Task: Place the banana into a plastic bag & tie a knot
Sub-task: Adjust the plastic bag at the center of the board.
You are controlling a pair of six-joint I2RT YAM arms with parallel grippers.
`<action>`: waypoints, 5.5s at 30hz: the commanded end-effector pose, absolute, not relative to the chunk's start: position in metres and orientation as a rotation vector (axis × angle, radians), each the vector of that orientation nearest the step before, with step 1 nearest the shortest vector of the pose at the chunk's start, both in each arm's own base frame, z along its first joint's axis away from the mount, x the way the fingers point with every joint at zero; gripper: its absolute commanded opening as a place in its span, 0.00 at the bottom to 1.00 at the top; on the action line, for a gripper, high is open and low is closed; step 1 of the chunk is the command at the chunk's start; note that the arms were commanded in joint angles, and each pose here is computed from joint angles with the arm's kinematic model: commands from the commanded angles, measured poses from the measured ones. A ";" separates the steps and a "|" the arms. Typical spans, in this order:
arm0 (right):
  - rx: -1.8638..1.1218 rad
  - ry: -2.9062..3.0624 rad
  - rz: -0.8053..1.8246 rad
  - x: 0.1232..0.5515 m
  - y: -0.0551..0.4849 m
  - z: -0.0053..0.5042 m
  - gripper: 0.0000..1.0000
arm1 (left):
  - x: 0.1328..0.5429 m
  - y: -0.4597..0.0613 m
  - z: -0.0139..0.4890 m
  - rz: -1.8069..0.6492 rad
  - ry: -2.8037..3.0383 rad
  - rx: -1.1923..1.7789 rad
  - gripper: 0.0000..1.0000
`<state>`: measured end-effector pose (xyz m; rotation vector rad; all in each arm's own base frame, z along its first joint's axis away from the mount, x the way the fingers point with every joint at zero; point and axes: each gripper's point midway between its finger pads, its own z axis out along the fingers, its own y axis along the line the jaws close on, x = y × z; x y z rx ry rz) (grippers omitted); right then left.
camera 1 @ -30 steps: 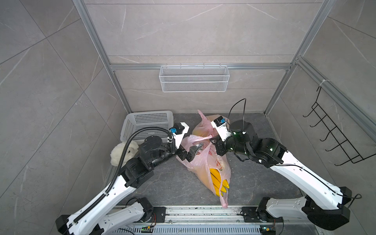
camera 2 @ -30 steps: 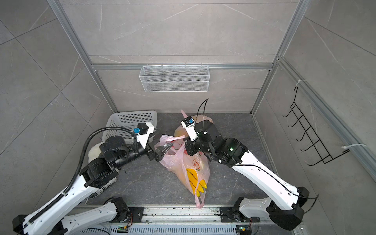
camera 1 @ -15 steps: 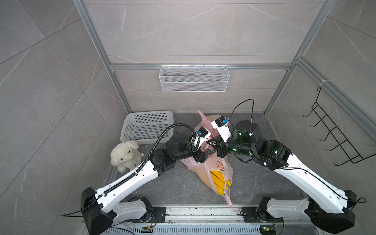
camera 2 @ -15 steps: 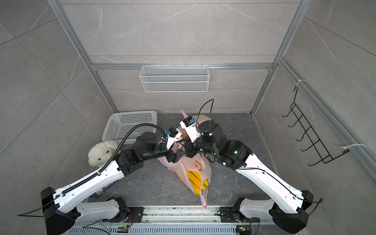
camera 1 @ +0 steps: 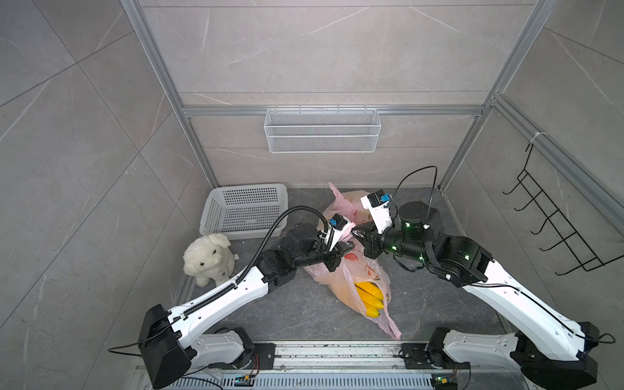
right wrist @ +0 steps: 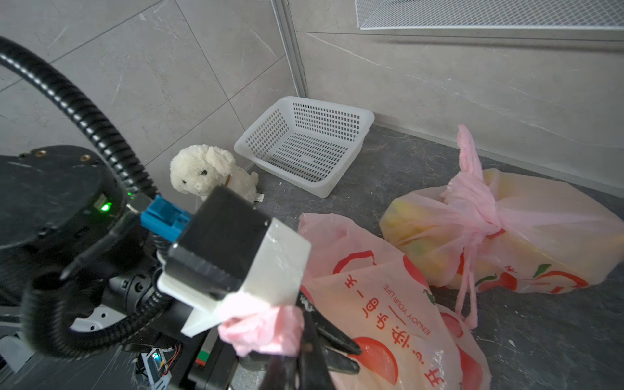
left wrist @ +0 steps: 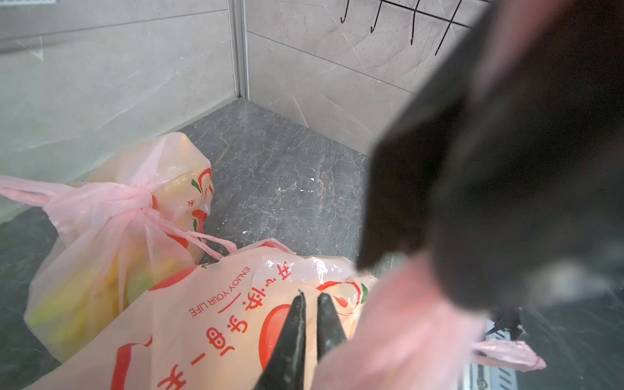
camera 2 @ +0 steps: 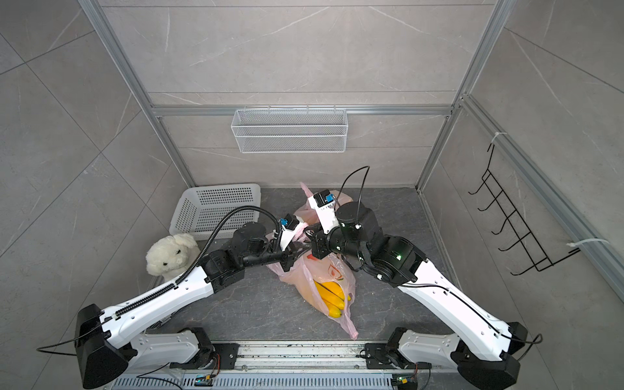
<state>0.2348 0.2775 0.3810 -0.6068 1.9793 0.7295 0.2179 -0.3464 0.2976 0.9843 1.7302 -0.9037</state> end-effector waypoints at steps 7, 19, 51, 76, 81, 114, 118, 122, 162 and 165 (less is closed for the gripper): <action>-0.572 2.070 0.531 0.246 0.255 0.357 0.30 | 0.244 -0.334 0.316 -0.880 1.749 0.789 0.00; -0.588 2.345 0.370 0.190 0.205 0.254 0.77 | 0.270 -0.325 0.313 -0.818 1.823 0.678 0.00; -0.696 2.495 0.230 0.057 0.246 0.190 0.84 | 0.286 -0.312 0.308 -0.743 1.880 0.601 0.00; -0.683 2.536 0.078 0.053 0.230 0.173 0.35 | 0.286 -0.307 0.307 -0.723 1.881 0.597 0.00; -0.698 2.509 0.070 0.057 0.223 0.189 0.10 | 0.287 -0.303 0.307 -0.709 1.893 0.586 0.00; -0.806 2.262 0.356 0.227 0.274 0.338 0.00 | 0.260 -0.345 0.326 -1.088 2.024 0.680 0.00; -0.760 2.220 0.406 0.251 0.275 0.349 0.00 | 0.255 -0.358 0.338 -1.210 1.964 0.696 0.01; -0.747 2.211 0.382 0.265 0.273 0.350 0.00 | 0.250 -0.363 0.341 -1.271 1.938 0.712 0.02; -0.758 2.183 0.556 0.265 0.278 0.355 0.00 | 0.232 -0.348 0.320 -1.270 1.794 0.763 0.25; -0.767 2.184 0.607 0.256 0.280 0.353 0.00 | 0.242 -0.344 0.318 -1.213 1.814 0.718 0.25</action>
